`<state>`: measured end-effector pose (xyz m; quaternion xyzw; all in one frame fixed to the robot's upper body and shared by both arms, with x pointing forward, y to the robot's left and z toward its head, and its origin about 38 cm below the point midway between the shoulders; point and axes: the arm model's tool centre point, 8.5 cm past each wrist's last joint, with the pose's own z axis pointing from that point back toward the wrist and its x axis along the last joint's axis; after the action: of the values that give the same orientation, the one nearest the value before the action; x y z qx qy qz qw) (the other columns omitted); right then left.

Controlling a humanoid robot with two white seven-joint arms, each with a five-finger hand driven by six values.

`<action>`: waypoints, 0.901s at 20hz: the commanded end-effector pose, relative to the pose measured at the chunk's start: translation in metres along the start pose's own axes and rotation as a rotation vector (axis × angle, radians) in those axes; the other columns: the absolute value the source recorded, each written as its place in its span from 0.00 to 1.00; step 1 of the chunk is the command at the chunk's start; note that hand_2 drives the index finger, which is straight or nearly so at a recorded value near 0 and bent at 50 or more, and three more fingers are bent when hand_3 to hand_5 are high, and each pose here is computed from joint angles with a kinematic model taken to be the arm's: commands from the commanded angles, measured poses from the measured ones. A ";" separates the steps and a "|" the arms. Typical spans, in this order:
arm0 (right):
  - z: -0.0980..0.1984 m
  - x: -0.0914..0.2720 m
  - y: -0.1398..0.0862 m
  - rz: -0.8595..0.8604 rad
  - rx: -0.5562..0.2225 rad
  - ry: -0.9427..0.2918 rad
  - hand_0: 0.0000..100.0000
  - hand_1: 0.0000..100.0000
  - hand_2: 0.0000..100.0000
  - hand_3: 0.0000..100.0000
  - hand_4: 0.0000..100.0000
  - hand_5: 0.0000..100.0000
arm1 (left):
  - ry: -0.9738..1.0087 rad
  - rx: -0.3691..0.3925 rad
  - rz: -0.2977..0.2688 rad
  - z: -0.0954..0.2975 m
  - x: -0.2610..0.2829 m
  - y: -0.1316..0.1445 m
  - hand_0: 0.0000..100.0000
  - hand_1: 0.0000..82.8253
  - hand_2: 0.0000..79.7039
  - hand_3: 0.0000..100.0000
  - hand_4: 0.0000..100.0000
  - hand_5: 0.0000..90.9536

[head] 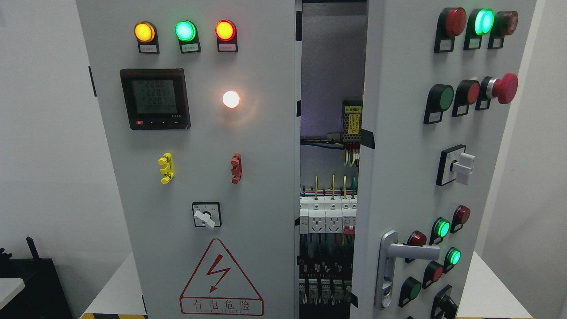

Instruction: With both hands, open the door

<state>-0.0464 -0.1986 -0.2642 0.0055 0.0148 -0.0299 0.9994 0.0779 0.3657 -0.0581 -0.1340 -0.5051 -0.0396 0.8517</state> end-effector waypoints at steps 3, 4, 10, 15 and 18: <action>0.000 0.000 0.006 -0.001 0.009 0.000 0.00 0.00 0.00 0.00 0.00 0.00 | -0.124 -0.162 -0.114 -0.022 0.073 0.002 0.00 0.00 0.00 0.00 0.04 0.00; 0.000 0.000 0.006 -0.001 0.009 0.000 0.00 0.00 0.00 0.00 0.00 0.00 | -0.129 -0.163 -0.117 -0.023 0.075 0.003 0.00 0.00 0.00 0.00 0.04 0.00; 0.000 0.000 0.006 -0.001 0.009 0.000 0.00 0.00 0.00 0.00 0.00 0.00 | -0.117 -0.182 -0.102 -0.023 0.096 0.021 0.00 0.00 0.00 0.00 0.04 0.00; 0.000 0.000 0.006 -0.001 0.009 0.001 0.00 0.00 0.00 0.00 0.00 0.00 | -0.111 -0.198 -0.085 -0.024 0.115 0.032 0.00 0.00 0.00 0.00 0.04 0.00; 0.000 0.000 0.006 -0.002 0.009 0.001 0.00 0.00 0.00 0.00 0.00 0.00 | -0.125 -0.199 -0.086 -0.027 0.119 0.032 0.00 0.00 0.00 0.00 0.04 0.00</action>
<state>-0.0463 -0.1937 -0.2641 0.0093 0.0149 -0.0303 0.9994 0.1465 0.3867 0.0036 -0.1904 -0.5588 -0.0821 0.8030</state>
